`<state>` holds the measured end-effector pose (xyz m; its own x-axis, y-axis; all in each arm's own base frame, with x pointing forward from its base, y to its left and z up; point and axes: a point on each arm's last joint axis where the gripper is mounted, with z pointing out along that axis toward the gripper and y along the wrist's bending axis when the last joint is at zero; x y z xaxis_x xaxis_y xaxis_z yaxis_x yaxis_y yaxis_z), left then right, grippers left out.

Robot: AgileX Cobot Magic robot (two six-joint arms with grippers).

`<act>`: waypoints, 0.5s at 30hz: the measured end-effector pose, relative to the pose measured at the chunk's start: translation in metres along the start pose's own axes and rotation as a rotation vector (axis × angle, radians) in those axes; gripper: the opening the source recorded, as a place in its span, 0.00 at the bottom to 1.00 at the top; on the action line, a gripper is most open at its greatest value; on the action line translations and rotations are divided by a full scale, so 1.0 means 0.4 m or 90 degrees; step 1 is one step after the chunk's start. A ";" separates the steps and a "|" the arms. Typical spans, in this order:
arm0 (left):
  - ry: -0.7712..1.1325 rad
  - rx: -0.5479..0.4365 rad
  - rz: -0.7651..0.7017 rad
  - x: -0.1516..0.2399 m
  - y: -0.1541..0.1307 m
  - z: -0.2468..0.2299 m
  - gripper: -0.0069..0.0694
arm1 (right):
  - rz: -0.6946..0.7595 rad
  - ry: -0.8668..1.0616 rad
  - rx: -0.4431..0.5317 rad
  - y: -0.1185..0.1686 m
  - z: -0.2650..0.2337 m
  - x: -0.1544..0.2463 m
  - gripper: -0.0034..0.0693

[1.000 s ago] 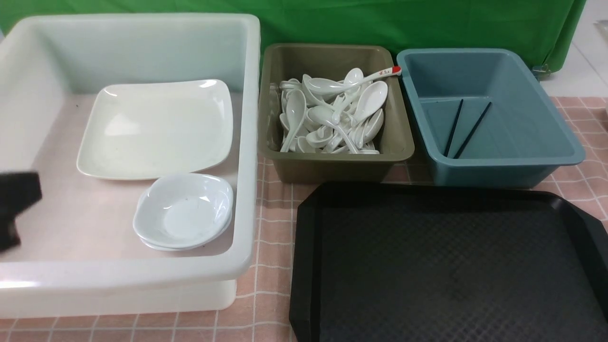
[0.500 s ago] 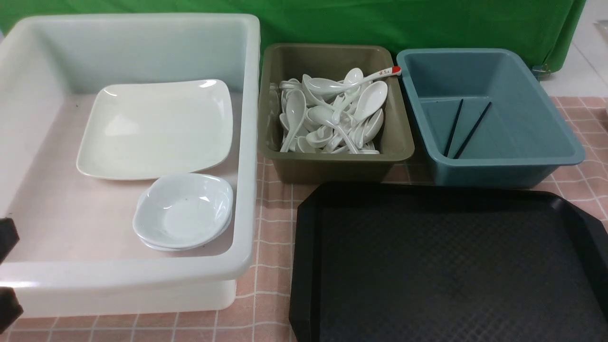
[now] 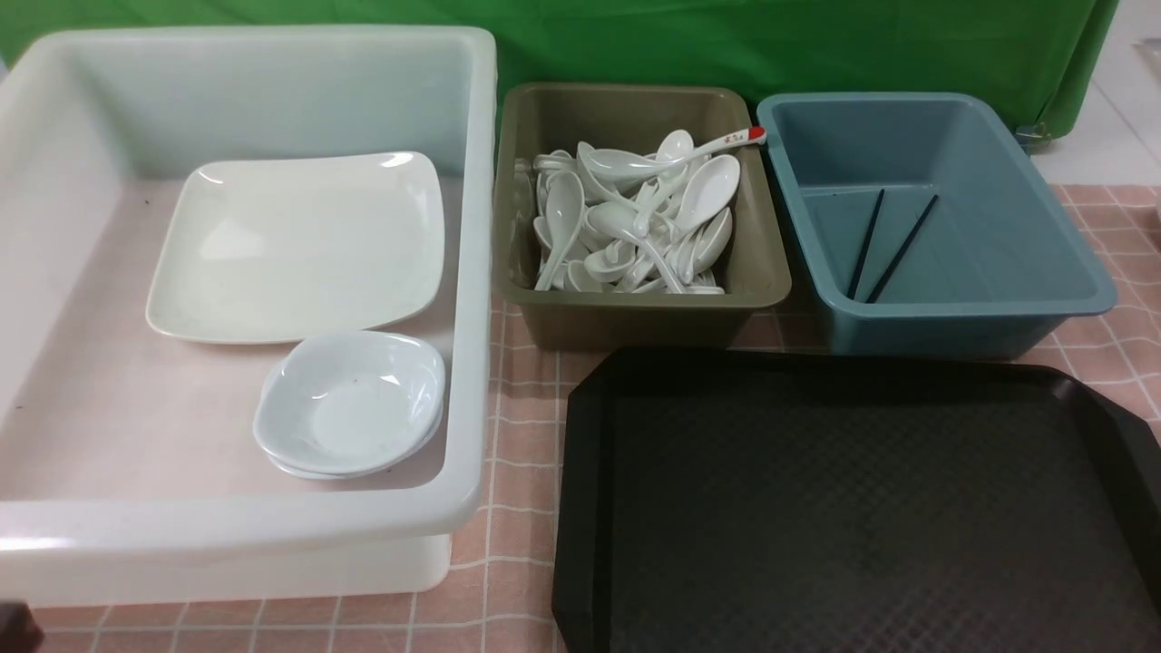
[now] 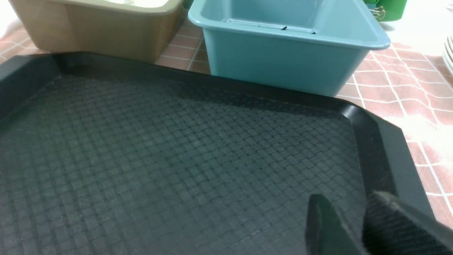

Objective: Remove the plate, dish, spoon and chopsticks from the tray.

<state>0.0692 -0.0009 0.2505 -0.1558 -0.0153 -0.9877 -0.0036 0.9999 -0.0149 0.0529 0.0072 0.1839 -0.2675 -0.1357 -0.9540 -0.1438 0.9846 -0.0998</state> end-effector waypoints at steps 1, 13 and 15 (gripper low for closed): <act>-0.015 -0.005 -0.004 0.025 0.002 -0.006 0.09 | 0.000 0.000 0.000 0.000 0.000 0.000 0.37; -0.030 -0.006 -0.036 0.145 0.006 -0.010 0.09 | 0.000 0.000 0.000 0.000 0.000 0.000 0.38; -0.020 0.012 -0.029 0.148 0.002 -0.010 0.09 | 0.000 0.000 0.000 0.000 0.000 0.000 0.38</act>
<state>0.0560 -0.0009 0.1926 -0.1247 -0.0617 -0.9903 0.0081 0.9980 -0.0632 0.0529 0.0072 0.1839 -0.2675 -0.1357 -0.9540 -0.1438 0.9846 -0.0998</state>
